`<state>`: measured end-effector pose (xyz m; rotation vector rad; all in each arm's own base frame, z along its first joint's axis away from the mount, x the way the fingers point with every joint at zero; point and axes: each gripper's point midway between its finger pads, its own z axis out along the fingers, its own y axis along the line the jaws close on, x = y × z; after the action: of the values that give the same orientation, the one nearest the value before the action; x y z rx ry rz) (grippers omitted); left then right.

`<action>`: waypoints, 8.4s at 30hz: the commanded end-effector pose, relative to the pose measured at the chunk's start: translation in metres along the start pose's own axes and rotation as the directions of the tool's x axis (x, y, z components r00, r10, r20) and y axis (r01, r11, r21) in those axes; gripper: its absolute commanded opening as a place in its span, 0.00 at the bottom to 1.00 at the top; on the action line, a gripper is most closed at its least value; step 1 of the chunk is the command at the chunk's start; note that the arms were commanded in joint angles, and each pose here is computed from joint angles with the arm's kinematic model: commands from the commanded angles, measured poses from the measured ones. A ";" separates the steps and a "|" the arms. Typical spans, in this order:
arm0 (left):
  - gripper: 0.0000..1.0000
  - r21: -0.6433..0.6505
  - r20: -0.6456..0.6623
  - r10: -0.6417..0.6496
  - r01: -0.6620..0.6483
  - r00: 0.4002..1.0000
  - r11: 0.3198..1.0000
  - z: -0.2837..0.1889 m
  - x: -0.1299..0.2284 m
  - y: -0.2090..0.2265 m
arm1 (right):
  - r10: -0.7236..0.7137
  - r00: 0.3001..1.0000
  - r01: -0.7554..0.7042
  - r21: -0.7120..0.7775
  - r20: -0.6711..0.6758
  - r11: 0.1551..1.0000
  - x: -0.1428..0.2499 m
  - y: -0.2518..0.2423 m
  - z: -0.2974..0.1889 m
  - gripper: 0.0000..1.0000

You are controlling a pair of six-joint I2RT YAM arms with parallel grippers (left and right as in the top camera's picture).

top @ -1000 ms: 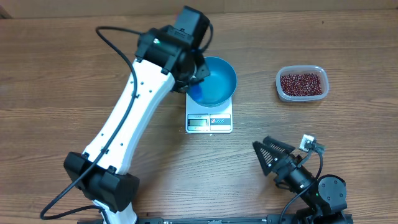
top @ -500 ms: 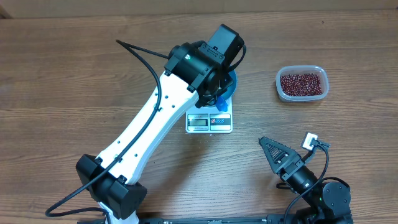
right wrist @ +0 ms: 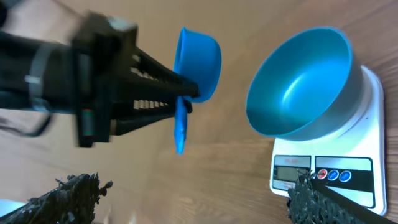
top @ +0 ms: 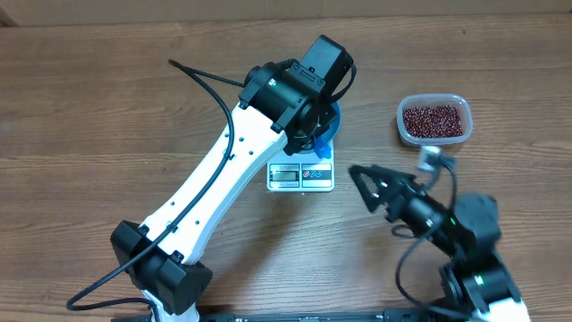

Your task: Scoop item into bowl and weigh 150g on scale

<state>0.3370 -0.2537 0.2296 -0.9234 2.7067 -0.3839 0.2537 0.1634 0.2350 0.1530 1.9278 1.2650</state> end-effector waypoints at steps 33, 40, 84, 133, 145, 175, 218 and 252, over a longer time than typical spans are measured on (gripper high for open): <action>0.04 0.017 -0.063 -0.105 0.106 0.992 0.994 0.005 0.010 -0.006 | 0.055 0.998 -0.056 -0.156 -0.010 0.986 -0.017 0.021 0.089 0.55; 0.04 0.019 -0.063 -0.131 0.132 0.989 0.991 0.005 0.009 -0.007 | 0.086 0.996 -0.089 -0.154 -0.029 0.984 -0.014 0.020 0.089 0.38; 0.04 0.034 -0.009 -0.210 0.210 0.978 0.977 0.005 -0.001 -0.010 | 0.181 0.970 -0.208 -0.168 -0.161 0.964 0.006 0.025 0.086 0.24; 0.04 0.011 -0.013 -0.209 0.210 0.978 0.978 0.005 0.000 -0.005 | 0.181 0.983 -0.184 -0.144 -0.038 0.972 -0.015 0.019 0.089 0.06; 1.00 0.115 -0.055 0.107 -0.100 0.993 0.988 -0.008 0.005 -0.022 | 0.137 0.990 -0.138 -0.140 -0.020 0.980 -0.020 0.016 0.086 0.04; 0.04 -0.151 0.199 0.467 -0.443 0.862 0.883 -0.031 -0.031 0.069 | -0.177 0.979 0.119 0.429 0.100 0.896 -0.075 0.031 -0.075 0.04; 0.04 -0.131 0.008 0.964 -0.955 0.267 0.266 0.164 0.037 0.070 | -0.200 0.963 0.052 0.607 0.179 0.793 -0.139 -0.027 -0.093 0.04; 0.04 -0.114 -0.030 0.968 -0.963 0.249 0.245 0.198 0.045 0.075 | -0.210 0.959 0.056 0.605 0.188 0.795 -0.142 -0.026 -0.093 0.04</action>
<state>0.3259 -0.2594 0.0264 0.8445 2.6075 0.0745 0.2929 0.0151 0.2906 0.4847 2.0562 0.4790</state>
